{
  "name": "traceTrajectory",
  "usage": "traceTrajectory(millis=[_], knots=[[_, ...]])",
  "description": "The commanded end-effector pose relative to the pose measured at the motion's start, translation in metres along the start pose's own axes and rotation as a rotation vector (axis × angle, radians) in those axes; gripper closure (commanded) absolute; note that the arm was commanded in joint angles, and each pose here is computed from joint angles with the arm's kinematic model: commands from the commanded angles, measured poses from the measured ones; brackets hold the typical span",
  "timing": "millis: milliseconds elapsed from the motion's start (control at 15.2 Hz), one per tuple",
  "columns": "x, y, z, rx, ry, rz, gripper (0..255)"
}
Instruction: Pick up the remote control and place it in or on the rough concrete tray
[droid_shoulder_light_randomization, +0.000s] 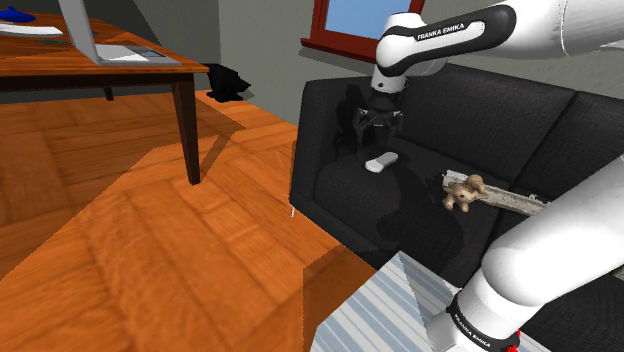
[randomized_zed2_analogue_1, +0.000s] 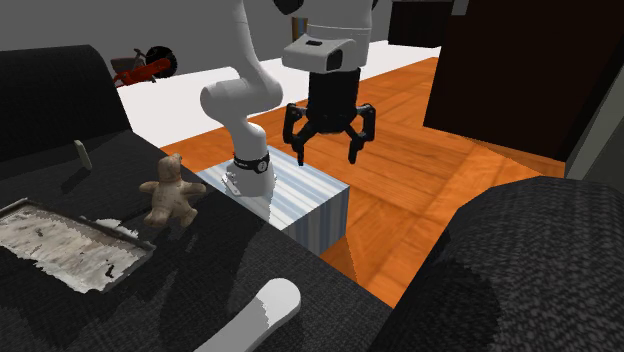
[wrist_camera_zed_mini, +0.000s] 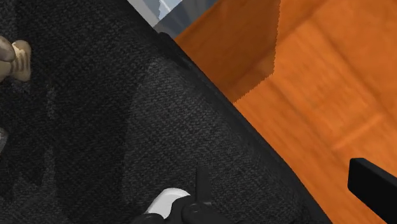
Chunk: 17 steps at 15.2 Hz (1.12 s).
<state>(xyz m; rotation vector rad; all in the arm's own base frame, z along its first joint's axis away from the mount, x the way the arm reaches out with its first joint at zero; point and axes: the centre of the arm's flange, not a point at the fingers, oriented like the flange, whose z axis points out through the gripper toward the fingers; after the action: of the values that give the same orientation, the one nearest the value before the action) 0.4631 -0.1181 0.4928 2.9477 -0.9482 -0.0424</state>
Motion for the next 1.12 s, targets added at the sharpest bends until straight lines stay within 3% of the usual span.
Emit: traceTrajectory(millis=[0, 1056], knots=[[0.022, 0.010, 0.013, 0.005, 0.000, 0.076, 0], [0.170, 0.130, 0.104, 0.050, -0.002, 0.661, 0]])
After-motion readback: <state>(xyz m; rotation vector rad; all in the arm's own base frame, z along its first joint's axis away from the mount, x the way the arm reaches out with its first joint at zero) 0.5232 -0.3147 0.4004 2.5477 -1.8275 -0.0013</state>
